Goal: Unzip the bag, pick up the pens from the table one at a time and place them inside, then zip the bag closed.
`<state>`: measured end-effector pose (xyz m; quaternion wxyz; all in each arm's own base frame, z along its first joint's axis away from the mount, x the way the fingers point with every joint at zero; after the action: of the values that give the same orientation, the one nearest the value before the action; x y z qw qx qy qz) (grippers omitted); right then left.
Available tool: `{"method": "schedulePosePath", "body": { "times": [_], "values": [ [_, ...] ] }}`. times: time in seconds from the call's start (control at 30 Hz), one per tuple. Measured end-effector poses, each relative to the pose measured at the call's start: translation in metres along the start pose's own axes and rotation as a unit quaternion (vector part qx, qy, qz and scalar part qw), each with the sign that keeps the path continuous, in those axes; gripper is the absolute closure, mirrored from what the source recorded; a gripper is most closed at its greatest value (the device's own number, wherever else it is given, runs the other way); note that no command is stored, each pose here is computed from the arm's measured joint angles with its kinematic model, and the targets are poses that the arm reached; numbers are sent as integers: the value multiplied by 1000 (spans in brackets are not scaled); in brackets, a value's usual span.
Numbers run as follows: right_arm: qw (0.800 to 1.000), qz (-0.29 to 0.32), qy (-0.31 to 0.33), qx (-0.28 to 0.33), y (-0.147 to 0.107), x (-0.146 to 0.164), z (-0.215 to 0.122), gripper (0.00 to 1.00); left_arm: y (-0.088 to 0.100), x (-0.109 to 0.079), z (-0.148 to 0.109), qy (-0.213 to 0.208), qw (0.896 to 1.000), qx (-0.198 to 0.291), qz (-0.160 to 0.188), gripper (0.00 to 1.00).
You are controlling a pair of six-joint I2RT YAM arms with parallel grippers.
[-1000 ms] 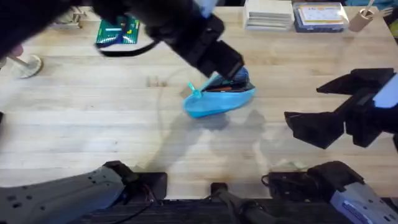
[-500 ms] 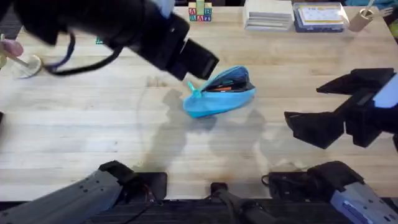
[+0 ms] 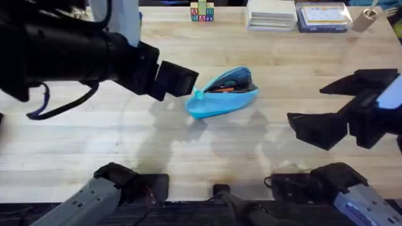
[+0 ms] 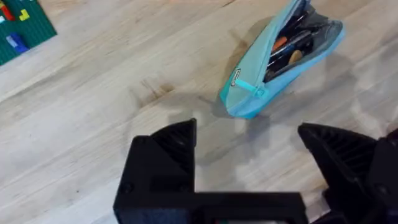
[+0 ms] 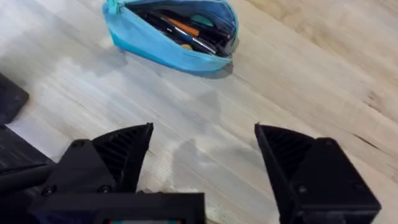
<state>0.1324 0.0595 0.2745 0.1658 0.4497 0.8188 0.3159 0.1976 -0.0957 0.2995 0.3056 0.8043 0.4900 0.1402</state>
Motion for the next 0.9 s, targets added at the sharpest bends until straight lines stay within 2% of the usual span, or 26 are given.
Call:
{"method": "schedulePosePath", "body": {
  "times": [0.23, 0.3, 0.37, 0.6, 0.77, 0.9],
  "values": [
    [1000, 0, 0, 0, 0, 0, 0, 4, -4, 1, 0, 1, 1000, 11, -4, 7],
    [1000, 0, 0, 0, 0, 0, 0, 4, -5, -2, 0, -10, 1000, 14, -14, 7],
    [1000, 0, 0, 0, 0, 0, 0, 4, -5, -3, 0, -14, 1000, 14, -8, 7],
    [1000, 0, 0, 0, 0, 0, 0, 4, -20, -6, 2, -30, 996, 48, 73, 7],
    [1000, 0, 0, 0, 0, 0, 0, 3, -28, -9, 10, -67, 986, 54, 145, 7],
    [1000, 0, 0, 0, 0, 0, 0, 3, -36, -6, 16, -96, 977, 53, 181, 8]
  ]
}}
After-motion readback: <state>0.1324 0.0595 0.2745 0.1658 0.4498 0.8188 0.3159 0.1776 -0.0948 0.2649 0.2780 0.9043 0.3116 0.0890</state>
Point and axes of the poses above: each hand's point on the last joint's axis, 136 mm out from that joint toward the fingers, its own z axis out along the fingers, its own x axis along the line the jaws close on, y = z × x, the point moved 5 cm from there along -z, back along the fingers, and after that the axes turned 1 degree about -z, right-handed, at the moved point
